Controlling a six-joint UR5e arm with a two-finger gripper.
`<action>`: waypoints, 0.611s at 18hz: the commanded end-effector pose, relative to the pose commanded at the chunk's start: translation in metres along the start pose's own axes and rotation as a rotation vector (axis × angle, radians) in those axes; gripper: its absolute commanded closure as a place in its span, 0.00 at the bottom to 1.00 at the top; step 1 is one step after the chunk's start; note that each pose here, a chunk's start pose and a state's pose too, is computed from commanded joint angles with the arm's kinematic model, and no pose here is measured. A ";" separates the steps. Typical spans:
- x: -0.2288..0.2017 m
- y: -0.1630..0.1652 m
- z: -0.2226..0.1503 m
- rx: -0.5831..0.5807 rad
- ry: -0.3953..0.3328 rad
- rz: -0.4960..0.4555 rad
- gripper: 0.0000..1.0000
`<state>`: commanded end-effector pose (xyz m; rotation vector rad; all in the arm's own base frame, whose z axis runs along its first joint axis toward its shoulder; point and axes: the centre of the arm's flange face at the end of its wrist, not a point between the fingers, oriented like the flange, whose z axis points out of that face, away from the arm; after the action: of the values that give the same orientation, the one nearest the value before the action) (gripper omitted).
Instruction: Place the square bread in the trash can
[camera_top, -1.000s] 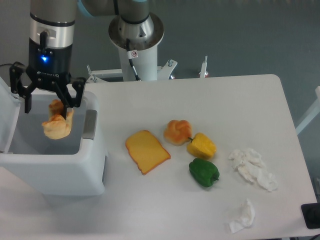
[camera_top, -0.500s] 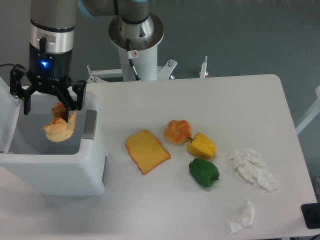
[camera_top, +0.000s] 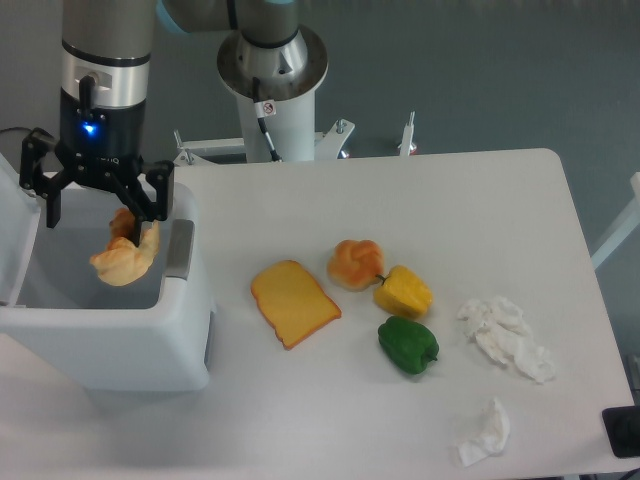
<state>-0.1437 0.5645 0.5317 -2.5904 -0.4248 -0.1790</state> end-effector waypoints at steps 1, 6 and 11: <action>-0.001 0.000 0.000 0.002 -0.001 -0.001 0.00; 0.000 0.000 0.001 0.000 0.000 0.000 0.00; 0.000 0.000 -0.002 0.005 -0.001 0.002 0.00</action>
<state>-0.1440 0.5634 0.5336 -2.5864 -0.4231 -0.1756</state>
